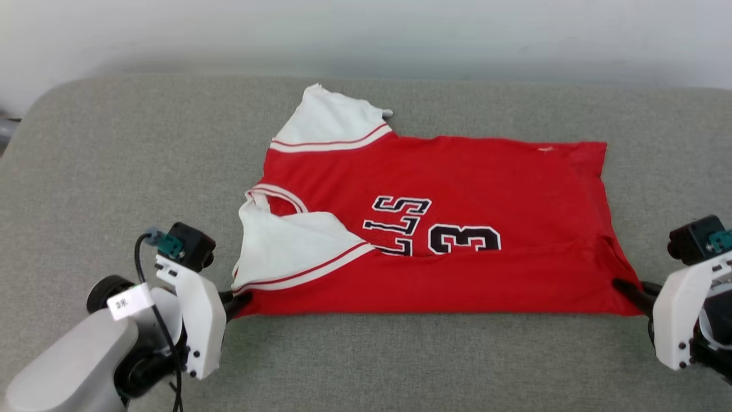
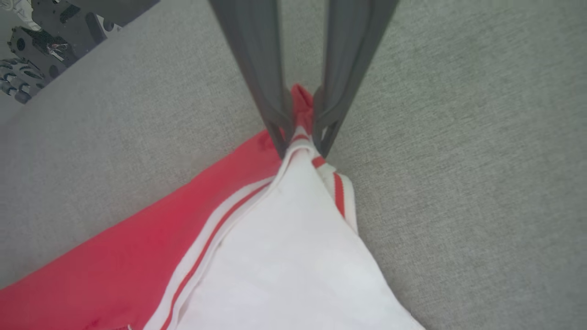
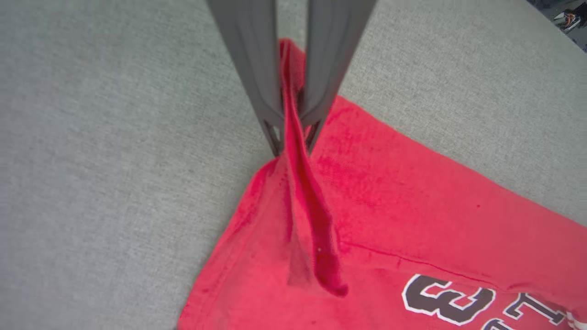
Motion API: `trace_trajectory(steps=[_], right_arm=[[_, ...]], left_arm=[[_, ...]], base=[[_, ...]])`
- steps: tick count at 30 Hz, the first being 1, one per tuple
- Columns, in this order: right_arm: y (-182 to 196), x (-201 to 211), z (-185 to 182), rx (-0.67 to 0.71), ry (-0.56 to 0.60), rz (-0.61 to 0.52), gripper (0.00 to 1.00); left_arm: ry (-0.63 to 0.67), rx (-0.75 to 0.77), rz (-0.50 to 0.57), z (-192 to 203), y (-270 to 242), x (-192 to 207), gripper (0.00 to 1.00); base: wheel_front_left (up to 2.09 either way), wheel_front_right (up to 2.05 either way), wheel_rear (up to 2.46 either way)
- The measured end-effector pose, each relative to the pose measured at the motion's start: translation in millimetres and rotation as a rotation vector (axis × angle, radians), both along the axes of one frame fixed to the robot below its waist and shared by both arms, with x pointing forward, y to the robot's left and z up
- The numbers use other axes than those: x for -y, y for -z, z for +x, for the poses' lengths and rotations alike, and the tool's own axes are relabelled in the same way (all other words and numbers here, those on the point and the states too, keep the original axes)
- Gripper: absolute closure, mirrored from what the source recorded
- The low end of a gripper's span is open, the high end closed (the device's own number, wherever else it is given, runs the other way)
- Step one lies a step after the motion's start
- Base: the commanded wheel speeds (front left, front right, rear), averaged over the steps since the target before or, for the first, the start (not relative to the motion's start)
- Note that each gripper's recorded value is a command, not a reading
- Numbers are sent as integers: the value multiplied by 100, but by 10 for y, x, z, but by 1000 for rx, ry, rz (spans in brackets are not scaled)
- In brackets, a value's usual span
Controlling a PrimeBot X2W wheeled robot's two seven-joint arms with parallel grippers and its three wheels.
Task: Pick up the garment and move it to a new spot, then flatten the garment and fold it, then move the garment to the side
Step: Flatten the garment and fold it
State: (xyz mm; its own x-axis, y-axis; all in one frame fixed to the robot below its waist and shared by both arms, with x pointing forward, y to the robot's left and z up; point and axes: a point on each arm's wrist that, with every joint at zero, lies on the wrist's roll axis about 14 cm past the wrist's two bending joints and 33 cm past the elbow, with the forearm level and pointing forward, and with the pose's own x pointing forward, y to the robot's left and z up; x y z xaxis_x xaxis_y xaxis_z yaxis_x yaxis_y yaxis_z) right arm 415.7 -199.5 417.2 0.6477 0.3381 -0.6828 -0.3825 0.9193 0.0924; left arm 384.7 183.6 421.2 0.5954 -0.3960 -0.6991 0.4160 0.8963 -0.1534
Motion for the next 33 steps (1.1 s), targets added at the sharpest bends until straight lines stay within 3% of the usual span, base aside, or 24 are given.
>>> trace_trajectory(steps=[10, 15, 24, 25, 26, 27, 33], right_arm=[[-124, 64, -338, 33, 14, 42, 100], [76, 137, -631, -57, 52, 54, 100], [384, 81, -833, -152, 93, 74, 100], [400, 83, -833, -149, 96, 72, 90], [403, 77, -823, -140, 99, 75, 52], [388, 65, -799, -122, 104, 84, 0], [87, 161, -501, 98, 153, 102, 0]], left_arm=[[-22, -17, -23, -404, -38, 12, 100], [-42, -89, -26, -670, 118, 18, 100], [-87, -170, -38, -776, 393, 1, 100], [-94, -169, -38, -773, 408, -11, 100], [-101, -158, -39, -758, 407, -20, 90], [-110, -133, -39, -721, 387, -37, 0], [-155, 52, -30, -444, 87, -158, 0]], base=[[0, 0, 0], [0, 0, 0], [0, 0, 0], [0, 0, 0], [0, 0, 0], [0, 0, 0], [0, 0, 0]])
